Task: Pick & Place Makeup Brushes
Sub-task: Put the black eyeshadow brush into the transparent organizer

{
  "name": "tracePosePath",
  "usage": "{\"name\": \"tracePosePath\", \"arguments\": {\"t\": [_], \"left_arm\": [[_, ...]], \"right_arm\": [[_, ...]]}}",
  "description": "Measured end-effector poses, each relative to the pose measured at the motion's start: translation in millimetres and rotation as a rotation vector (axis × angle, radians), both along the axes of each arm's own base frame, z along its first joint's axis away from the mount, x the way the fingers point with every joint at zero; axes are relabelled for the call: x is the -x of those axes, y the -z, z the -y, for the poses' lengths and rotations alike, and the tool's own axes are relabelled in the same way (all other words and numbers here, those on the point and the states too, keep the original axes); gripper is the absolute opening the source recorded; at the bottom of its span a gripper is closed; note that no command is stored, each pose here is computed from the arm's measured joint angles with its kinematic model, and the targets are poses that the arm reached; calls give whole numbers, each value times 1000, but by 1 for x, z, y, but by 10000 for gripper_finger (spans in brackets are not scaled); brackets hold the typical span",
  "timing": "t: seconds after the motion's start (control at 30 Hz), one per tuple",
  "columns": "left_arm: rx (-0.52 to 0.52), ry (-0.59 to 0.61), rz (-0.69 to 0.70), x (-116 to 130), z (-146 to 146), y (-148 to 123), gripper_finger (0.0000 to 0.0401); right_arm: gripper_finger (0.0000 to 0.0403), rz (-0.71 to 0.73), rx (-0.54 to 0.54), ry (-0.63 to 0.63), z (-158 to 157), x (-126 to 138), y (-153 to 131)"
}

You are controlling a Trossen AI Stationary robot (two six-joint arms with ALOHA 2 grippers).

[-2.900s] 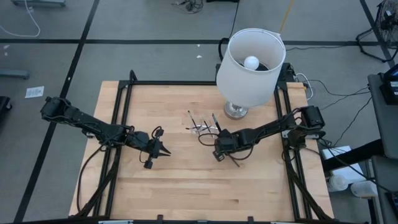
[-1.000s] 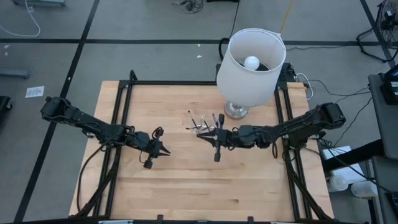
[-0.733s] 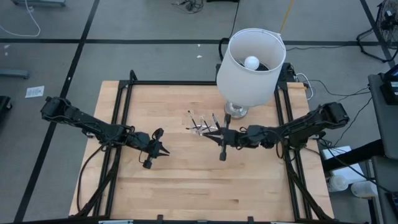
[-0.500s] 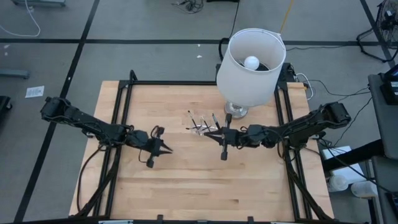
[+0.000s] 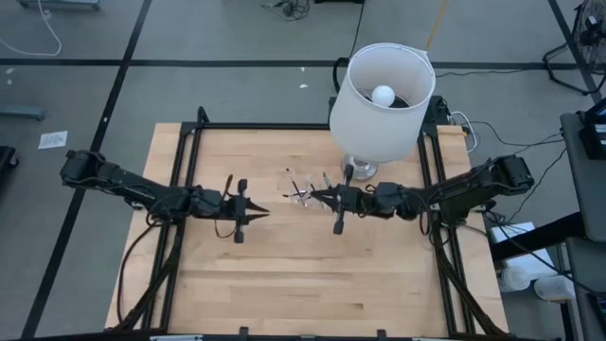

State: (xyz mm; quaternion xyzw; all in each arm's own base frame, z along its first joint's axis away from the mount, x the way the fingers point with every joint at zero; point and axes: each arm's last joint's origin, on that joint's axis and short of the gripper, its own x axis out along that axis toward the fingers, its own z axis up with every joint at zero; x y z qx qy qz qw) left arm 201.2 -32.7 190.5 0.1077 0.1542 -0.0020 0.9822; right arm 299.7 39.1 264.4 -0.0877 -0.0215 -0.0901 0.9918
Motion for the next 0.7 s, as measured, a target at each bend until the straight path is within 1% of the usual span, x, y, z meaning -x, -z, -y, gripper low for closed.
{"name": "tracePosePath", "arguments": {"t": [0.13, 0.2, 0.27, 0.43, 0.57, 0.63, 0.7], "left_arm": [[-21, 41, -10, 4, 6, -1, 47], [-31, 55, 8, 9, 9, -6, 46], [-42, 55, 53, 19, 10, -17, 47], [-44, 18, 134, 57, 5, -40, 46], [-17, 17, 162, 78, 0, -47, 46], [7, 16, 183, 84, -2, -49, 46], [9, 16, 179, 88, -3, -49, 46]], "right_arm": [[0, 7, -20, 13, 5, -1, 0], [0, 6, -22, 15, 5, -1, 0], [0, 2, -22, 15, 5, -1, 0], [0, -55, -2, 15, 5, -1, 5], [0, -81, 25, -45, 6, -2, 8], [0, -79, 4, -66, 9, -4, 10], [0, -84, -26, -57, 12, -4, 11]]}}
